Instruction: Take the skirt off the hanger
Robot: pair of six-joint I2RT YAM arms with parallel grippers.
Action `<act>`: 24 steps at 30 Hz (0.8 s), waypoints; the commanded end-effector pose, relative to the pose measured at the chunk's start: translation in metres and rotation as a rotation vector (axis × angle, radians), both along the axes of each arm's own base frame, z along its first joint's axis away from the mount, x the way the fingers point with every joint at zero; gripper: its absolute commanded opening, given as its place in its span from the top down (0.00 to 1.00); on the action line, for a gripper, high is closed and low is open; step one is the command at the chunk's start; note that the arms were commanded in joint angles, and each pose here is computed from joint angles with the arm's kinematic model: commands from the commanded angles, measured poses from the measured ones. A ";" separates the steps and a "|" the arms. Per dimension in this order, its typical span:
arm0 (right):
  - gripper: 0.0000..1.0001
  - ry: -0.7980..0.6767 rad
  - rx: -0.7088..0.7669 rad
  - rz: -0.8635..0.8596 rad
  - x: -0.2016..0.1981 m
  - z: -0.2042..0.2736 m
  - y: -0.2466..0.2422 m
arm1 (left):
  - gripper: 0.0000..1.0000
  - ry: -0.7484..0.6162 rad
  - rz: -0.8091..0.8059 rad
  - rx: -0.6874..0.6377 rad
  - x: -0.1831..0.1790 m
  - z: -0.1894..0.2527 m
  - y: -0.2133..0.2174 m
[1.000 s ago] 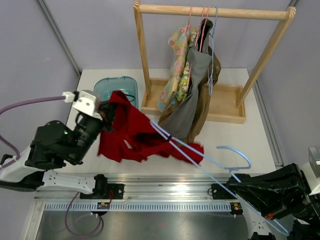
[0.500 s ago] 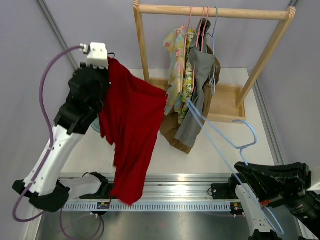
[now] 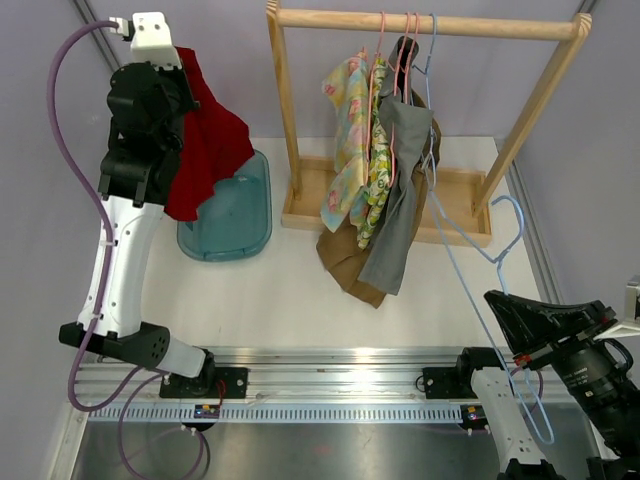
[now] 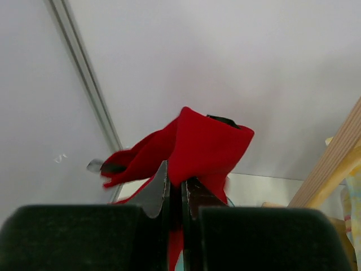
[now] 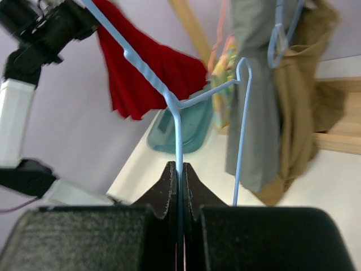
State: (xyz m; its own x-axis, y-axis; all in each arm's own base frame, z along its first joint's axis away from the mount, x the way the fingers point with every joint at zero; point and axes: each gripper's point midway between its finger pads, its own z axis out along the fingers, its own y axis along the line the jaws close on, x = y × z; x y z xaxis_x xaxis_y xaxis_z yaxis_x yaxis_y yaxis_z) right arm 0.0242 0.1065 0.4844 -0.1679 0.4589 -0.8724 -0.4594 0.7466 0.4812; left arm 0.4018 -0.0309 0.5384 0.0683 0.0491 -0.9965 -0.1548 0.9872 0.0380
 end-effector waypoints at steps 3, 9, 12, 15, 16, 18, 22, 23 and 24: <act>1.00 -0.003 -0.026 -0.349 0.024 0.003 -0.058 | 1.00 -0.102 -0.076 -0.064 -0.005 0.002 -0.012; 1.00 -0.026 0.020 -0.448 0.042 0.014 -0.074 | 0.99 0.108 0.024 -0.115 0.011 -0.118 0.003; 1.00 -0.021 0.028 -0.453 0.056 0.015 -0.075 | 0.66 0.227 0.048 -0.166 0.026 -0.175 0.008; 1.00 -0.035 0.034 -0.495 0.078 0.022 -0.083 | 0.01 0.351 0.089 -0.189 0.038 -0.205 0.009; 1.00 -0.026 0.033 -0.506 0.086 0.022 -0.085 | 0.01 0.376 0.107 -0.197 0.037 -0.208 0.010; 1.00 0.015 0.025 -0.514 0.112 0.021 -0.087 | 0.01 0.383 0.151 -0.223 0.028 -0.206 0.017; 1.00 0.087 0.006 -0.512 0.163 0.036 -0.087 | 0.01 0.367 0.120 -0.246 -0.004 -0.201 0.017; 1.00 0.086 0.008 -0.512 0.171 0.040 -0.087 | 0.01 0.349 0.102 -0.261 -0.017 -0.194 0.016; 1.00 0.045 0.018 -0.509 0.176 0.054 -0.087 | 0.01 0.351 0.084 -0.264 -0.026 -0.196 0.014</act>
